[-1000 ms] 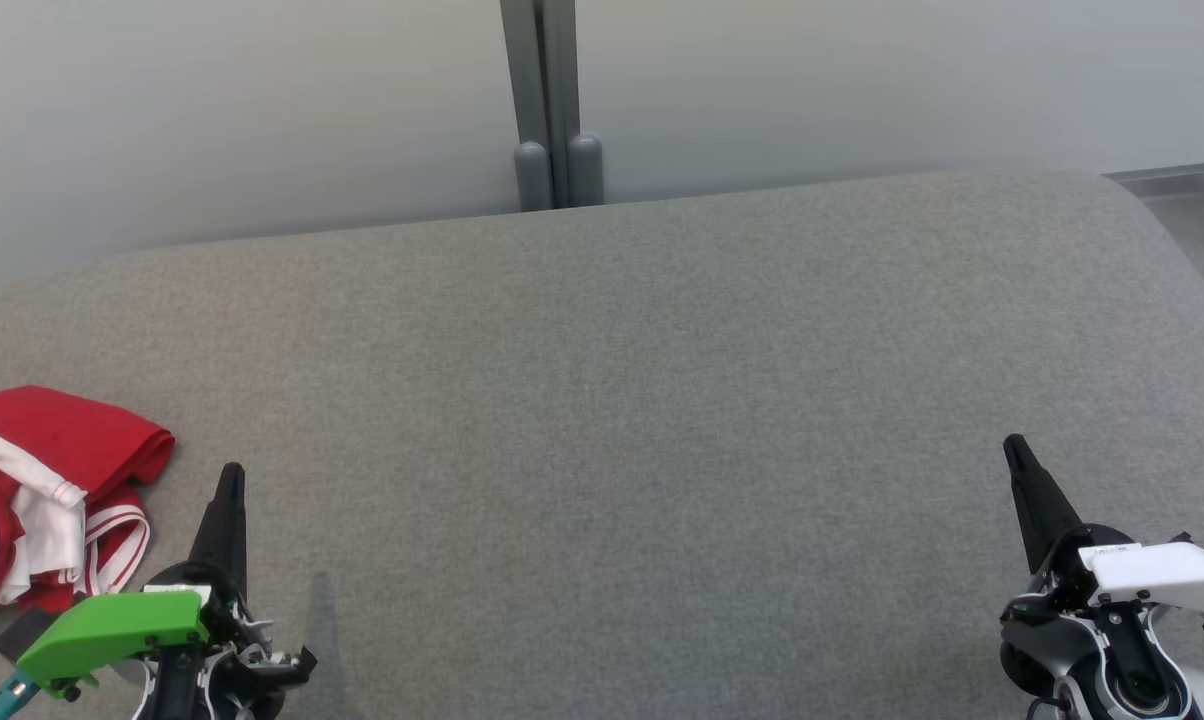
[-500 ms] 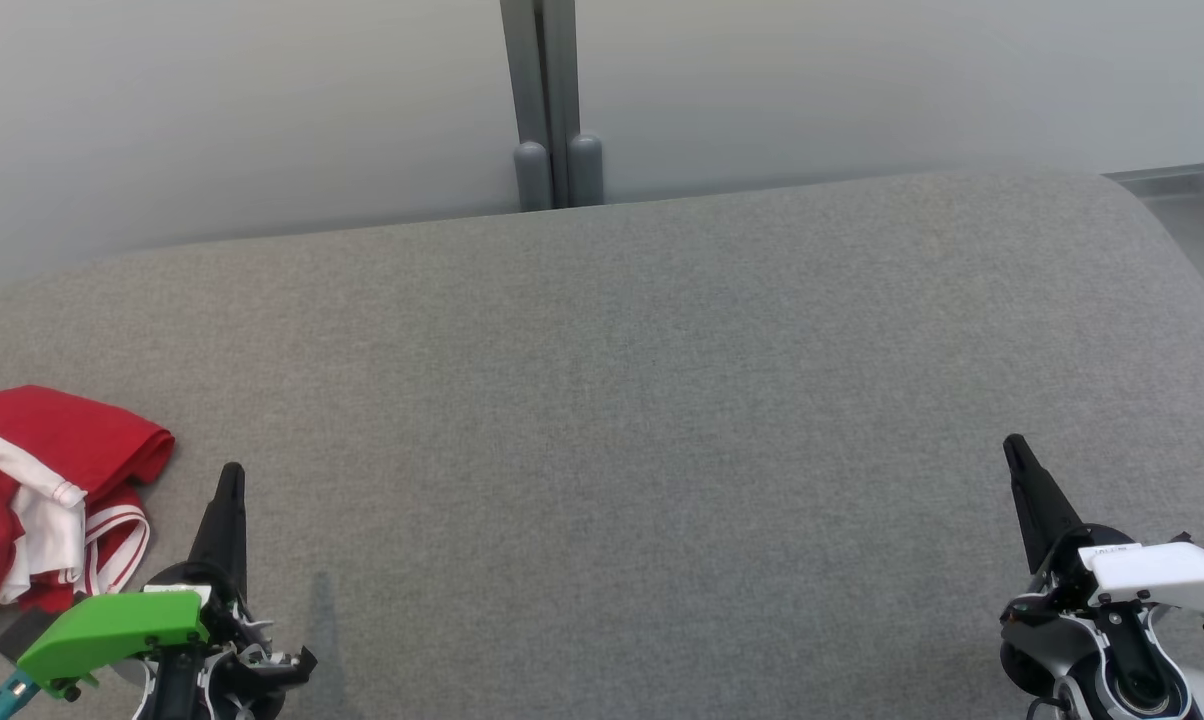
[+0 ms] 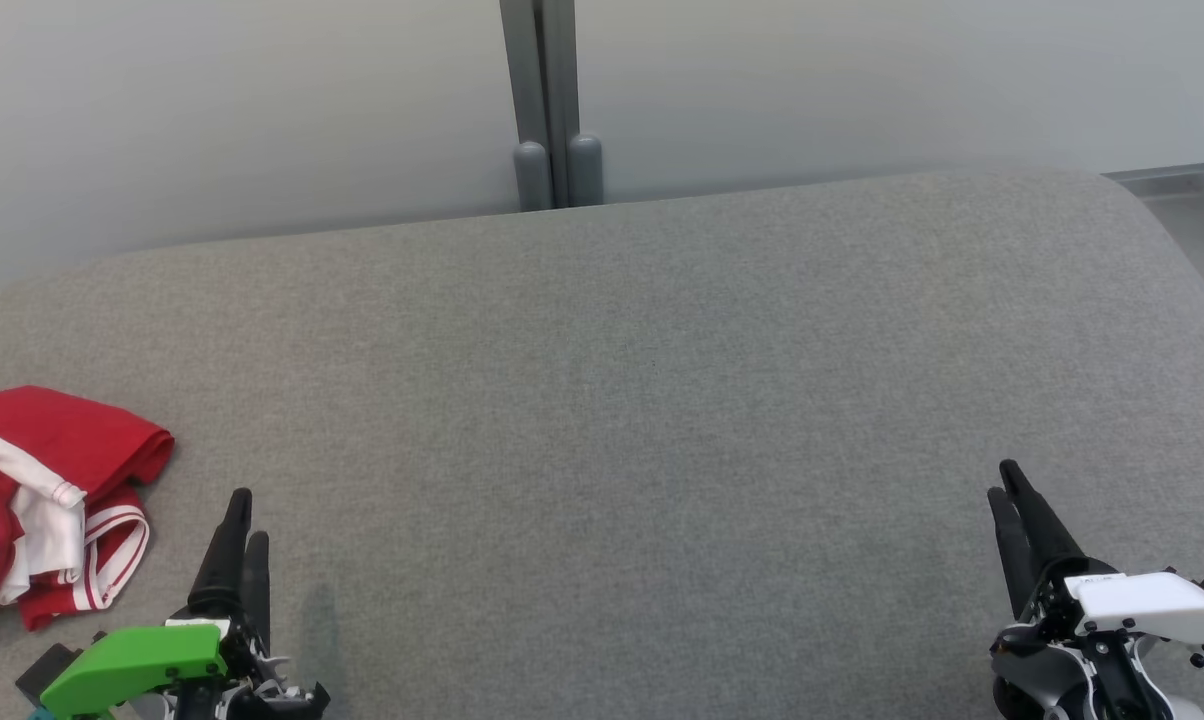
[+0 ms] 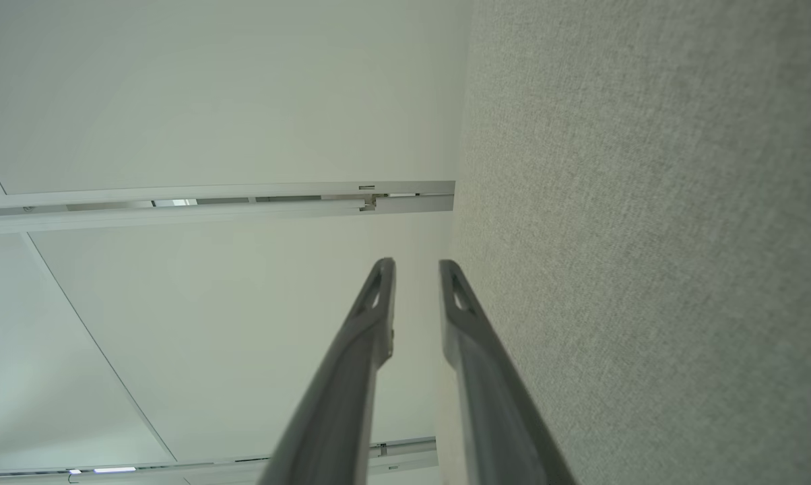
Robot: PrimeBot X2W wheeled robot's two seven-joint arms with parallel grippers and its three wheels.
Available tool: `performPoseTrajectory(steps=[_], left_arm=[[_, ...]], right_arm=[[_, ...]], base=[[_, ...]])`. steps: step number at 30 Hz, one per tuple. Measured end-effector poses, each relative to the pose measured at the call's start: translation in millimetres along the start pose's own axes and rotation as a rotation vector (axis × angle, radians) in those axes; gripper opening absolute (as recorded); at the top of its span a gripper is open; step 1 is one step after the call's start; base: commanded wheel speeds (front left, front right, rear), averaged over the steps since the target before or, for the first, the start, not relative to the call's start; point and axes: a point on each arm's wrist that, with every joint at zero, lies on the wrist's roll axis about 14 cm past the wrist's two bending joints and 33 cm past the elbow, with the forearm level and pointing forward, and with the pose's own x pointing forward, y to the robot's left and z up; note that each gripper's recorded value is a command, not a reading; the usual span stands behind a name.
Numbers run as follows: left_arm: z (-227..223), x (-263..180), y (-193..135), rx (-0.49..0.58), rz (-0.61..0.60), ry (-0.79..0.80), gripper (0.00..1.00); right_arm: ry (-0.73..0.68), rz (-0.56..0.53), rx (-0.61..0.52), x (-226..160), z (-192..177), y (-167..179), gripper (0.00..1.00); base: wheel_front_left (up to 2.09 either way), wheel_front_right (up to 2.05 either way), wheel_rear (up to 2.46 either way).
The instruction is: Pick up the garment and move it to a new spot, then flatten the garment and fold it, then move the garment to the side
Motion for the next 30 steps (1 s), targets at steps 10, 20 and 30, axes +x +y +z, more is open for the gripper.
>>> performPoseTrajectory(steps=[10, 20, 30], left_arm=[[0.5, 0.7, 3.8, 0.175, 0.021, -0.012, 1.0], [-3.1, 1.5, 3.9, 0.419, 0.024, -0.003, 1.0], [-5.8, 2.0, 4.0, 0.628, 0.025, 0.003, 1.0]], right_arm=[[-0.013, -0.005, -0.154, 0.8, 1.9, 0.8, 1.0], [-0.01, 0.006, -0.39, 2.8, -2.1, 5.6, 1.0], [-0.004, 0.009, -0.617, 3.2, -3.8, 5.9, 1.0]], base=[[0.0, 0.0, 0.0], [0.0, 0.0, 0.0], [0.0, 0.0, 0.0]])
